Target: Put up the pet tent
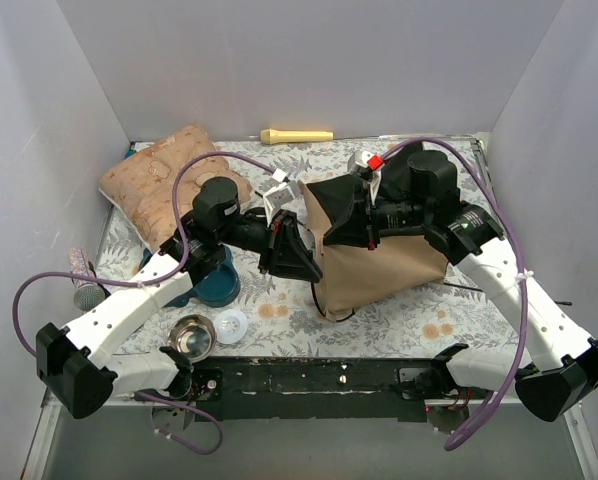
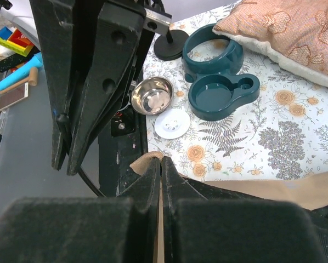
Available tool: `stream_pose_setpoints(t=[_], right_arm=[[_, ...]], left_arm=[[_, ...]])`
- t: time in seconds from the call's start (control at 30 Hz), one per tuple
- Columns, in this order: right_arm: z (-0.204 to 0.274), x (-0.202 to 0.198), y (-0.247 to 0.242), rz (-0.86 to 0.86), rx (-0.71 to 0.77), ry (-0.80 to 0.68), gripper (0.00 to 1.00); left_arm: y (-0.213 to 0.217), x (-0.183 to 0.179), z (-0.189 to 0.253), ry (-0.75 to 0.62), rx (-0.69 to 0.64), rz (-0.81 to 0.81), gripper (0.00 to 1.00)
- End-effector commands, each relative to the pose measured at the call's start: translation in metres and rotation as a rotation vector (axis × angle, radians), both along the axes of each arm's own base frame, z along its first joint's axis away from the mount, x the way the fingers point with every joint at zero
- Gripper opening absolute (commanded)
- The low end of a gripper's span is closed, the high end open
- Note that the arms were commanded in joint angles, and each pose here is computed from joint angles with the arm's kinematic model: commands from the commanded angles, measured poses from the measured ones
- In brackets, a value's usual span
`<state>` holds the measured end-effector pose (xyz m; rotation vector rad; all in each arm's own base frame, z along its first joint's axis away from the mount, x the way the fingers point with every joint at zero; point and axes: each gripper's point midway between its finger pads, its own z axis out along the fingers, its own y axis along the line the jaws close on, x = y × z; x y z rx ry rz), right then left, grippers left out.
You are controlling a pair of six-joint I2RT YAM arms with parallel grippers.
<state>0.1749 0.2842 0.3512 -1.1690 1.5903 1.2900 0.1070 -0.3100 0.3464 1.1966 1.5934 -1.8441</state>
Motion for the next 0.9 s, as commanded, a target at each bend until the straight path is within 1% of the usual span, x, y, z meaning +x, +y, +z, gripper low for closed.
stream_pose_setpoints(t=[0.0, 0.43, 0.87], right_arm=[[0.066, 0.02, 0.003, -0.066, 0.167, -0.247, 0.01], [0.091, 0.026, 0.008, -0.06, 0.213, -0.251, 0.01], [0.107, 0.024, 0.006, -0.068, 0.242, -0.266, 0.01]], left_arm=[[0.003, -0.026, -0.043, 0.26, 0.196, -0.098, 0.0], [0.006, -0.035, -0.077, 0.442, 0.284, -0.121, 0.0], [0.005, -0.035, -0.099, 0.54, 0.34, -0.113, 0.0]])
